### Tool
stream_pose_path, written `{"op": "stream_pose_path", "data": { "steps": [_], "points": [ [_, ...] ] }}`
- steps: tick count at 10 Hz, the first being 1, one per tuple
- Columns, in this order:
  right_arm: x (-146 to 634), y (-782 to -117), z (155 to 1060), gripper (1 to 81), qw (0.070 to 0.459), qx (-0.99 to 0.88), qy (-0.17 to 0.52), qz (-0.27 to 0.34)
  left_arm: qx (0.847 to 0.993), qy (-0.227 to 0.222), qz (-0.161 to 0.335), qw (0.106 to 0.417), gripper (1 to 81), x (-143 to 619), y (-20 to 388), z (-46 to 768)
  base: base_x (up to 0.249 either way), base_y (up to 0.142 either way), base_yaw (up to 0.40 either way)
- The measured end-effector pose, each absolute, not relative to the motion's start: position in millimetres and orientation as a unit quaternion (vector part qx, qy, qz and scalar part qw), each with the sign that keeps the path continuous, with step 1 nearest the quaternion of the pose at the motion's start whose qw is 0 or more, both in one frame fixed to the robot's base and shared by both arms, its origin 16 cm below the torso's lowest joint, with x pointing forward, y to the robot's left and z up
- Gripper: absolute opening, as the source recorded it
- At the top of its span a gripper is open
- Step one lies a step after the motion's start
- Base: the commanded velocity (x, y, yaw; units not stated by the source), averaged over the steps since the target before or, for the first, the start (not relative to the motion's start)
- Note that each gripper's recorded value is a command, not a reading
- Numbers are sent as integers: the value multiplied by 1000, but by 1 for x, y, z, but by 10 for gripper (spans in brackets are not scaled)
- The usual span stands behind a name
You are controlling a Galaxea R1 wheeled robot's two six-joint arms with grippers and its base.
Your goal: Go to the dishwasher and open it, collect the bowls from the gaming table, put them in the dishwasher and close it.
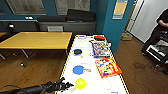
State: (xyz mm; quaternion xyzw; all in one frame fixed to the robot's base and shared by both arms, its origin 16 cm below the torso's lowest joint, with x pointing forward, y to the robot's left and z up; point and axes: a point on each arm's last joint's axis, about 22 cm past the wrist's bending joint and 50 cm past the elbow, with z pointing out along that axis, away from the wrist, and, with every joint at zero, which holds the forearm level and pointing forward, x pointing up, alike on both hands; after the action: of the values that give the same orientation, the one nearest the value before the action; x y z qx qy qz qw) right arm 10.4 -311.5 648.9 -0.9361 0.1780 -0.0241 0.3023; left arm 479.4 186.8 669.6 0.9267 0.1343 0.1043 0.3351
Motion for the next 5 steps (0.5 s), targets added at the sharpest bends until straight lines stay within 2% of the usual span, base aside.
{"op": "stream_pose_path", "data": {
  "steps": [5],
  "points": [
    [11, -313, 648, 10, 301, -937, 178, -25, 927, 136, 101, 334, 811, 486, 169, 660, 0, 0, 0]
  ]
}}
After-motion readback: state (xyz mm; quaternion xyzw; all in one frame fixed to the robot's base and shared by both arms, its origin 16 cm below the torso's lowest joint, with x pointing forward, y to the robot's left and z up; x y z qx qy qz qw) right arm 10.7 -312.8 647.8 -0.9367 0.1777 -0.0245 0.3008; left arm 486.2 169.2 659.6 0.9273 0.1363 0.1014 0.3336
